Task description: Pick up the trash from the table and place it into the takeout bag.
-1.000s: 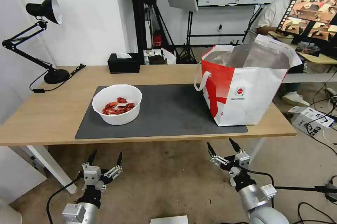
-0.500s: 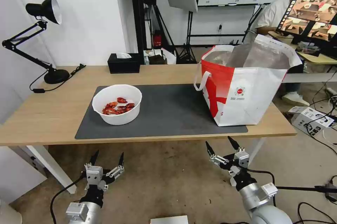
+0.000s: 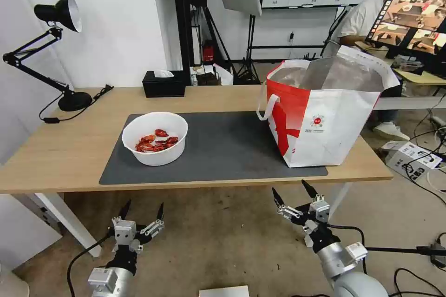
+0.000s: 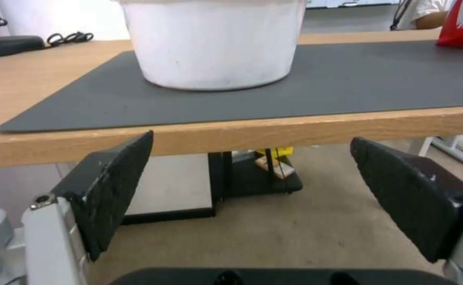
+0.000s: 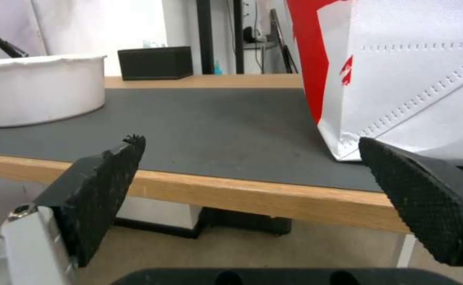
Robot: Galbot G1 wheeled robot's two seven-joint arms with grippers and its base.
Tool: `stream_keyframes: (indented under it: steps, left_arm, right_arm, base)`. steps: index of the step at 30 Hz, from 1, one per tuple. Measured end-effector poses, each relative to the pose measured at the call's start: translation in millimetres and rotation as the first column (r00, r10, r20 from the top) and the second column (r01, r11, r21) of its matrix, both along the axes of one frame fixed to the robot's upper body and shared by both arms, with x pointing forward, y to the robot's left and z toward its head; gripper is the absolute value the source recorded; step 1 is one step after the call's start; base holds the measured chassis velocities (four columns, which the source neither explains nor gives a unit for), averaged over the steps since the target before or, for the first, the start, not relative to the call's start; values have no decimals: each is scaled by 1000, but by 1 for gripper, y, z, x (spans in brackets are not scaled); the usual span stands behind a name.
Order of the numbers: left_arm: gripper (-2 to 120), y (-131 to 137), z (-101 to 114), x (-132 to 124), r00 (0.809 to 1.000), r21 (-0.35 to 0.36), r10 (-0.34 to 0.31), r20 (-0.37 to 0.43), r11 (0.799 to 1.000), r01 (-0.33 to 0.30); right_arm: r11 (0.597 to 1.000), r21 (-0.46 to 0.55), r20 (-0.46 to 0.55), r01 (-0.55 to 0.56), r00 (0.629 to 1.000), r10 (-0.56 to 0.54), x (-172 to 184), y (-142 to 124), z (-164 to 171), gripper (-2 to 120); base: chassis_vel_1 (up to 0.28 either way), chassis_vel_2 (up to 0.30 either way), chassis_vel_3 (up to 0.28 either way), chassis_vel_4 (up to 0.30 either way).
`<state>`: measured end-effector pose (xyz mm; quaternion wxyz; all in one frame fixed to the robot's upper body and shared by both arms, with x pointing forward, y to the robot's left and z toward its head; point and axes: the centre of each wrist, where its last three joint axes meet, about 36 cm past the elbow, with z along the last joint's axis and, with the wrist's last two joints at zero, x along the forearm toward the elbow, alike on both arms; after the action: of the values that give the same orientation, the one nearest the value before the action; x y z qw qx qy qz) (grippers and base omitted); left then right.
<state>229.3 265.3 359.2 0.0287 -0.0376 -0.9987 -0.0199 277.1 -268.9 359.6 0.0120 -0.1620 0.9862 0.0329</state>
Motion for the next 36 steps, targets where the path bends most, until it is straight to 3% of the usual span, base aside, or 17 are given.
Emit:
stream_keyframes:
  steps: [9, 15, 18, 22, 30, 34, 36]
  left_arm:
    - [100, 2, 8, 5, 1000, 0, -13, 20, 1000, 13]
    - [100, 10, 26, 17, 999, -8, -16, 48, 1000, 16]
    - [100, 18, 62, 39, 994, -17, -17, 109, 1000, 19]
    - [100, 25, 88, 58, 989, -24, -24, 149, 999, 28]
    - [100, 56, 110, 92, 988, 15, -58, 146, 998, 56]
    - [100, 78, 123, 117, 988, 55, -74, 132, 996, 67]
    - [100, 92, 139, 141, 989, 66, -77, 126, 995, 70]
  right_arm:
    - [1000, 0, -1, 1, 1000, -1, 0, 0, 0, 100]
    - [1000, 0, -2, 1, 1000, -1, 0, 0, 0, 100]
    - [1000, 0, -2, 2, 1000, -2, 0, 0, 0, 100]
    - [1000, 0, -2, 2, 1000, -2, 0, 0, 0, 100]
    - [1000, 1, -2, 2, 1000, -2, 0, 0, 0, 100]
    - [1000, 1, -2, 2, 1000, -2, 0, 0, 0, 100]
    - [1000, 1, -2, 2, 1000, -2, 0, 0, 0, 100]
  base:
    - [0, 0, 0, 0]
    - [0, 0, 0, 0]
    - [0, 0, 0, 0]
    - [0, 0, 0, 0]
    - [0, 0, 0, 0]
    - [0, 0, 0, 0]
    - [0, 0, 0, 0]
